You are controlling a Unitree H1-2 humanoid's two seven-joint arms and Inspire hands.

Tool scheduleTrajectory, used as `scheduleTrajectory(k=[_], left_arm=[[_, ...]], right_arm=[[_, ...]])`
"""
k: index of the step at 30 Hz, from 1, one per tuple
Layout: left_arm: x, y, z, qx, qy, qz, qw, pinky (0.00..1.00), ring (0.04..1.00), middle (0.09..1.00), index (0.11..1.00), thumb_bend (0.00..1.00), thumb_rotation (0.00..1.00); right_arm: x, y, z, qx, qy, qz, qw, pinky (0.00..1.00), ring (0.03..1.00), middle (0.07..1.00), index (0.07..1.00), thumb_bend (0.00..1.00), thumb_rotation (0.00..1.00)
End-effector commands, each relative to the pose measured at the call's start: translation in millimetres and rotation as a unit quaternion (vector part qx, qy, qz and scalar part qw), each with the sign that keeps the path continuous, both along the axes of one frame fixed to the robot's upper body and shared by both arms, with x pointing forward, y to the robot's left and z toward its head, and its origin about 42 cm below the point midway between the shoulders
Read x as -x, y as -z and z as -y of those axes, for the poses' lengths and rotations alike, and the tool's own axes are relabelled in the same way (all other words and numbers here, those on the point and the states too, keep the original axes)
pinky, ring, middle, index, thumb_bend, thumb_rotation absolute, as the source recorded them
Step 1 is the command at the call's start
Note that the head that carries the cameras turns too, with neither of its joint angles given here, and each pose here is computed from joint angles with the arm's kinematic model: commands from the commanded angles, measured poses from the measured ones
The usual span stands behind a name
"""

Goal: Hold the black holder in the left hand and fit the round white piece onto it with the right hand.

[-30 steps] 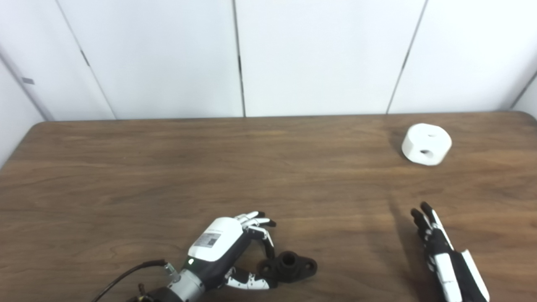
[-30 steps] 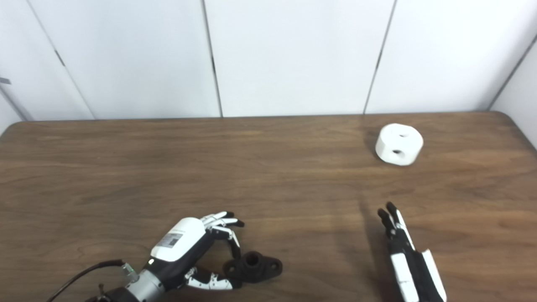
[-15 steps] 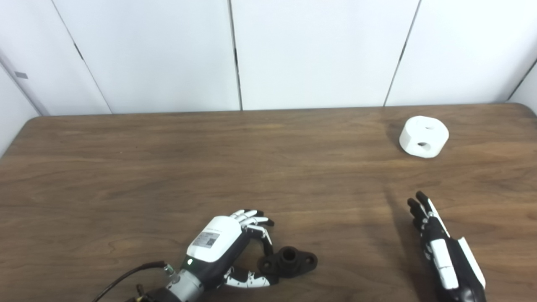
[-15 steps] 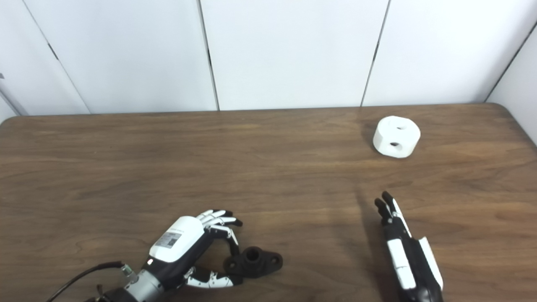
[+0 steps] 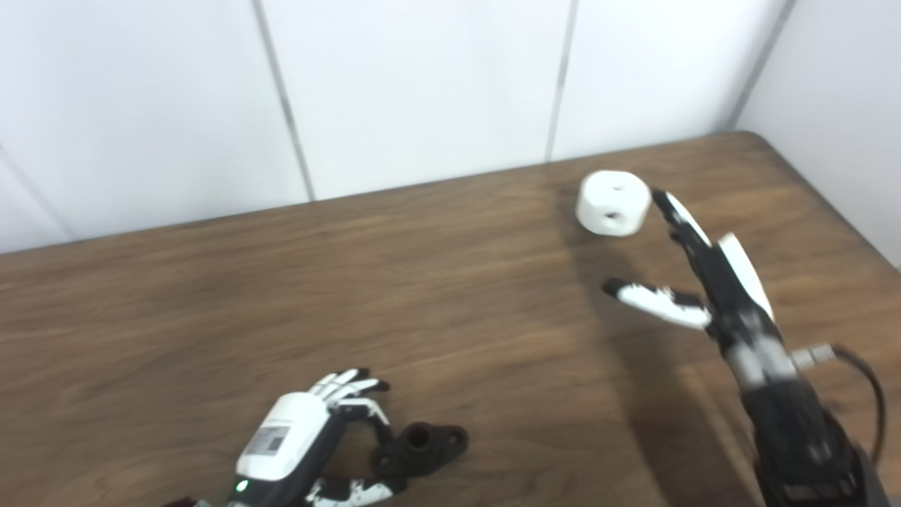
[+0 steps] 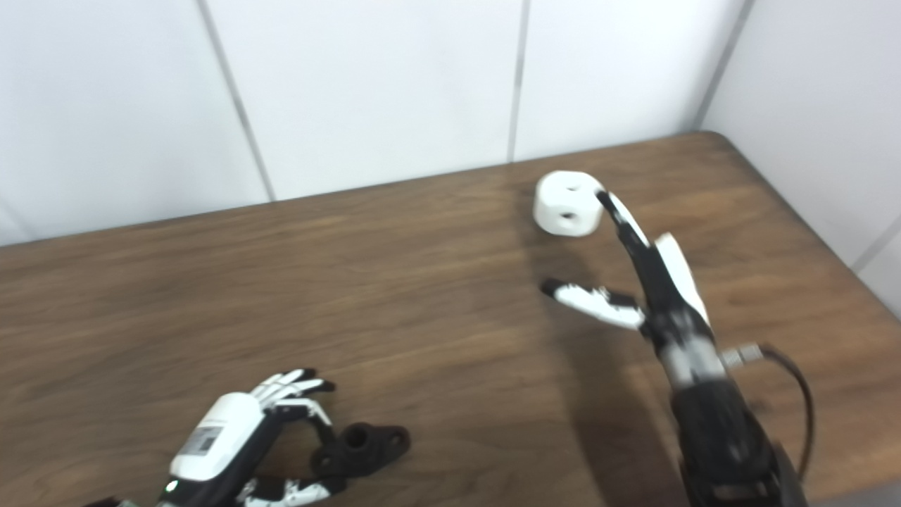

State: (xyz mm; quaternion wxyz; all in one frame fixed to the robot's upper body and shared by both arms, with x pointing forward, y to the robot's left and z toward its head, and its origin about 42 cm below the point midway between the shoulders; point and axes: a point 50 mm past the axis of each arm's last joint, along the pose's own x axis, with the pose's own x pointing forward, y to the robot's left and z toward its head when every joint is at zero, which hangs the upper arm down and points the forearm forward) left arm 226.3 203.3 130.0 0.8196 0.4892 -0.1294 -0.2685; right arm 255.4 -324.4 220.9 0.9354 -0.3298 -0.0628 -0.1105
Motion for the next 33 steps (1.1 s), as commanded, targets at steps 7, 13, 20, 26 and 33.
scheduleTrajectory(k=[7, 13, 20, 26, 33], left_arm=[[7.9, 20.2, -29.2, -0.036, -0.012, -0.041, 0.998, 0.9, 0.912, 0.832, 0.487, 0.52, 0.06], [8.5, 23.5, -36.0, -0.034, -0.011, -0.043, 0.998, 0.9, 0.914, 0.831, 0.487, 0.52, 0.06], [7.9, 25.1, -40.6, -0.03, -0.016, -0.046, 0.998, 0.89, 0.913, 0.832, 0.487, 0.52, 0.06], [9.5, 24.0, -40.3, -0.031, -0.016, -0.045, 0.998, 0.89, 0.915, 0.836, 0.487, 0.52, 0.06], [12.1, 22.8, -39.5, -0.027, -0.019, -0.047, 0.998, 0.89, 0.913, 0.835, 0.487, 0.52, 0.06]], right_arm=[[-38.1, -43.5, 15.2, 0.11, 0.021, 0.057, 0.992, 0.97, 0.99, 0.953, 0.88, 0.78, 0.31], [-73.0, -59.7, 26.9, 0.148, 0.026, 0.047, 0.988, 0.95, 0.997, 0.961, 0.873, 0.8, 0.29], [-117.7, -69.8, 42.5, 0.181, 0.033, -0.012, 0.983, 0.92, 1.0, 0.96, 0.857, 0.83, 0.25], [-152.6, -73.9, 54.1, 0.213, 0.034, -0.074, 0.974, 0.91, 1.0, 0.963, 0.844, 0.85, 0.26], [-176.2, -71.7, 62.4, 0.258, 0.029, -0.119, 0.958, 0.97, 0.999, 0.94, 0.828, 0.87, 0.26]])
